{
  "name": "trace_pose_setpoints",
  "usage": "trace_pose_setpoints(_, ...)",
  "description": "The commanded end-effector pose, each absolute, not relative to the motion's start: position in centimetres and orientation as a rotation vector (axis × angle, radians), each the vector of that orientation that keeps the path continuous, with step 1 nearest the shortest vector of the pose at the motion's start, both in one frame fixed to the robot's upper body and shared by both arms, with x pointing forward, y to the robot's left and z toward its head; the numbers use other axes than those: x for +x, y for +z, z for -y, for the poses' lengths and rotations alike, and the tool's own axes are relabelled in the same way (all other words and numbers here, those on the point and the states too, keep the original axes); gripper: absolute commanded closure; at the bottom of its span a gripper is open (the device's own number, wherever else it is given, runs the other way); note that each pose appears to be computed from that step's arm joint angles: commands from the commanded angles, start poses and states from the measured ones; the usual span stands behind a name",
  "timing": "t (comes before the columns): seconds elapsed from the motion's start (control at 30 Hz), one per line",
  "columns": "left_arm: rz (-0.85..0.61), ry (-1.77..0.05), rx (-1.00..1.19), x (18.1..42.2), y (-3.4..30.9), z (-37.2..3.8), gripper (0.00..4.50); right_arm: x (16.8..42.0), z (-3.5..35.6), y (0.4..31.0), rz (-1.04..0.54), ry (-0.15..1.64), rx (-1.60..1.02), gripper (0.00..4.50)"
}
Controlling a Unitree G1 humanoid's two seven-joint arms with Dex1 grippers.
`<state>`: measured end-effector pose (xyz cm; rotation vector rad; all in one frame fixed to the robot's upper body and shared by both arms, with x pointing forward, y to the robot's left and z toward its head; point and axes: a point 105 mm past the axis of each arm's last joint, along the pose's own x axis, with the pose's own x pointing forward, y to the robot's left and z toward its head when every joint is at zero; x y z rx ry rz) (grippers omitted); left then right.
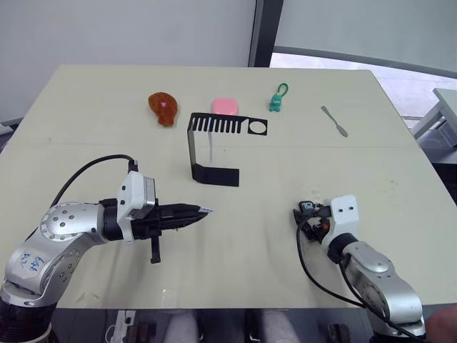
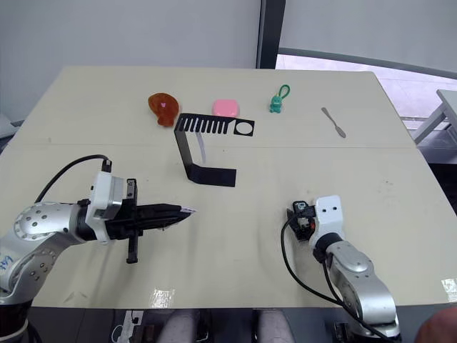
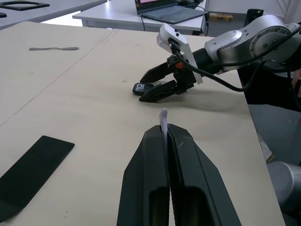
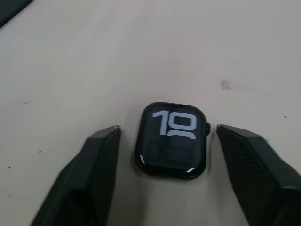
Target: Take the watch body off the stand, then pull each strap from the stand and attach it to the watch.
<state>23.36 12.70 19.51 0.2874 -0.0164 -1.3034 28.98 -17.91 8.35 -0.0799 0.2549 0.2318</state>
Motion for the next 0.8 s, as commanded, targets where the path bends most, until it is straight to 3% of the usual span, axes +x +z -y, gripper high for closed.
trace_pose_setpoints(0.03, 0.044, -1.322, 0.305, 23.0, 20.1, -12.4, 4.5, 28.3, 18.9, 5.7, -0.363, 0.198, -0.077, 2.66)
trace_pose_setpoints(0.07, 0.044, -1.321, 0.304, 23.1, 20.1, -12.4, 4.5, 28.2, 18.9, 5.6, -0.367, 0.199, -0.072, 2.94)
trace_pose_setpoints(0.6, 0.045, -1.311, 0.297, 23.1, 20.1, -12.6, 4.5, 28.3, 19.0, 5.5, -0.387, 0.229, -0.022, 2.93)
trace_pose_setpoints(0.8, 0.036, -1.314, 0.291, 23.1, 19.9, -12.7, 4.5, 28.9, 19.5, 6.7, -0.326, 0.266, -0.107, 0.07)
